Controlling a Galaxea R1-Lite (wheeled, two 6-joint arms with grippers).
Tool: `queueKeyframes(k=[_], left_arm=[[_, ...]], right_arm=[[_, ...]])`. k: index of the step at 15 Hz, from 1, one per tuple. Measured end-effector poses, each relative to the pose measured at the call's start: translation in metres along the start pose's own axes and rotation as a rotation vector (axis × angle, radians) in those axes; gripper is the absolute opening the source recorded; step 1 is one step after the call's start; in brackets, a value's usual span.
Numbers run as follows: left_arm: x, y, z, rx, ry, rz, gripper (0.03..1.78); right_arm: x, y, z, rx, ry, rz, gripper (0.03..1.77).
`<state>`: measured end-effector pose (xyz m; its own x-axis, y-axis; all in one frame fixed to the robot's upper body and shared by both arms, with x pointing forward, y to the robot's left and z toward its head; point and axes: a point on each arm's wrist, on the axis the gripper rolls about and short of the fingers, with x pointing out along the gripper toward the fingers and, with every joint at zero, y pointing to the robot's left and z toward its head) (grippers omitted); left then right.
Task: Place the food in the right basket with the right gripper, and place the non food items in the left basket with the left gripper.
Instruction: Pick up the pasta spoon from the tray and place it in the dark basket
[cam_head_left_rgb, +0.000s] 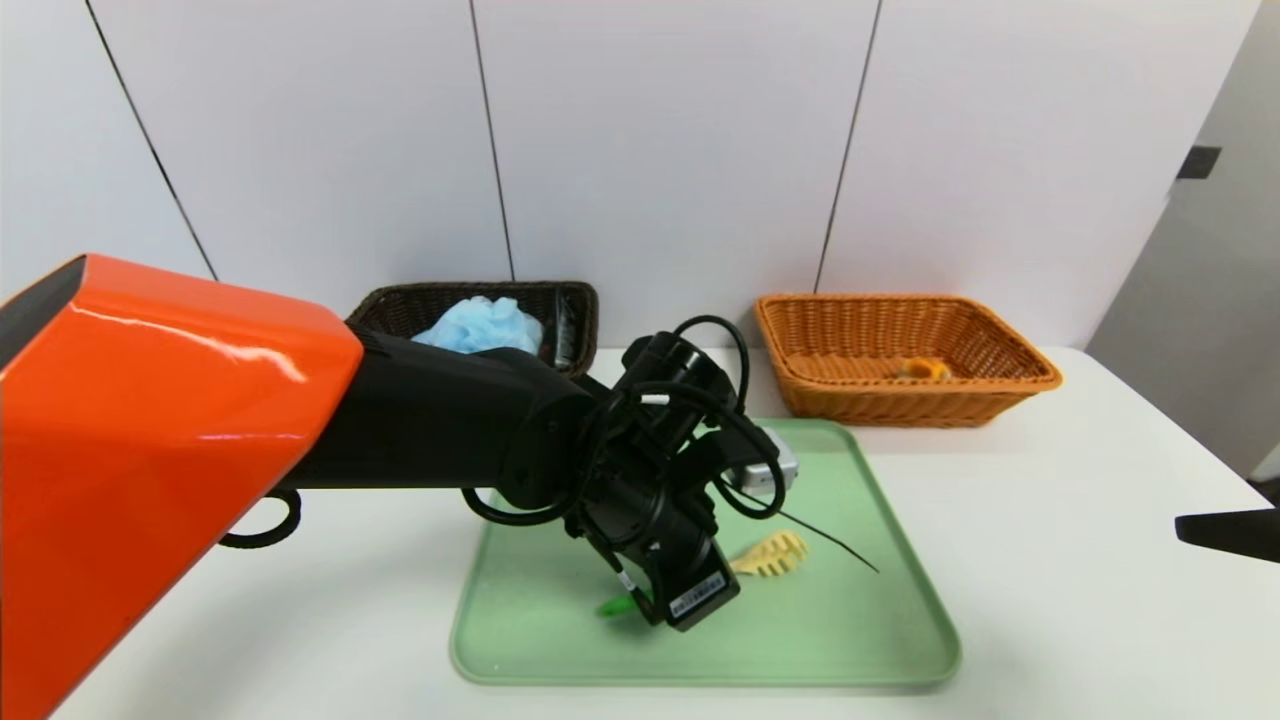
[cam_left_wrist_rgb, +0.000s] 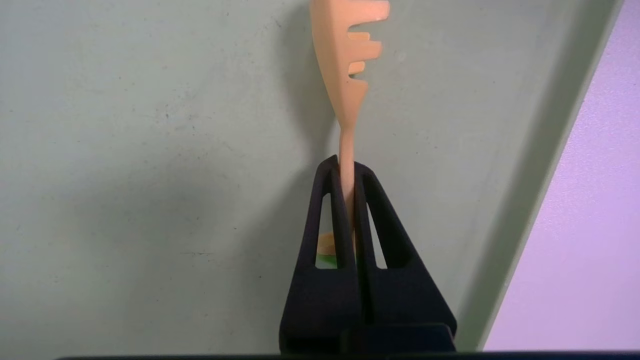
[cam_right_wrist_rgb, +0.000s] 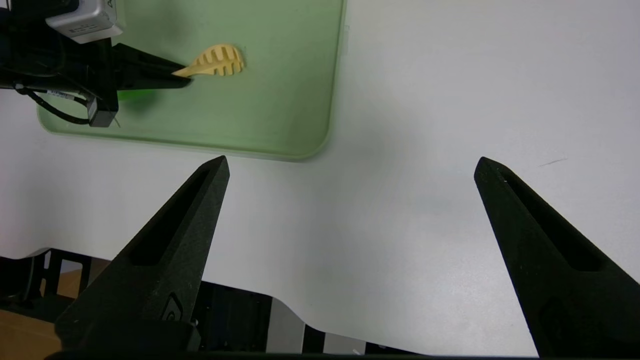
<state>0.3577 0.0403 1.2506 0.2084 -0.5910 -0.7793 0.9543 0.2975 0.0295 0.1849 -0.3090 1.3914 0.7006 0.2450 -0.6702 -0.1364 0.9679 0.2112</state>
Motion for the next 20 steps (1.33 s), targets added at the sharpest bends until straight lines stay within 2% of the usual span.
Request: queueKeyframes(k=[5, 8, 11, 15, 20], left_arm=[[-0.015, -0.002, 0.006, 0.011, -0.037, 0.015, 0.08], [-0.043, -0.004, 0.018, 0.020, -0.110, 0.047, 0.08], [-0.088, -0.001, 0.026, 0.008, -0.212, 0.107, 0.08], [-0.152, 0.026, 0.024, -0.097, -0.336, 0.246, 0.08], [-0.209, 0.073, -0.006, -0.198, -0.389, 0.444, 0.08]], right_arm=[[-0.002, 0.000, -0.001, 0.000, -0.006, 0.001, 1.70], [-0.002, -0.001, -0.001, 0.010, -0.007, -0.001, 1.70], [-0.002, -0.001, -0.001, 0.013, -0.006, -0.001, 1.70], [-0.002, -0.001, -0.001, 0.014, -0.007, -0.002, 1.70], [-0.002, -0.001, -0.001, 0.013, -0.005, -0.003, 1.70]])
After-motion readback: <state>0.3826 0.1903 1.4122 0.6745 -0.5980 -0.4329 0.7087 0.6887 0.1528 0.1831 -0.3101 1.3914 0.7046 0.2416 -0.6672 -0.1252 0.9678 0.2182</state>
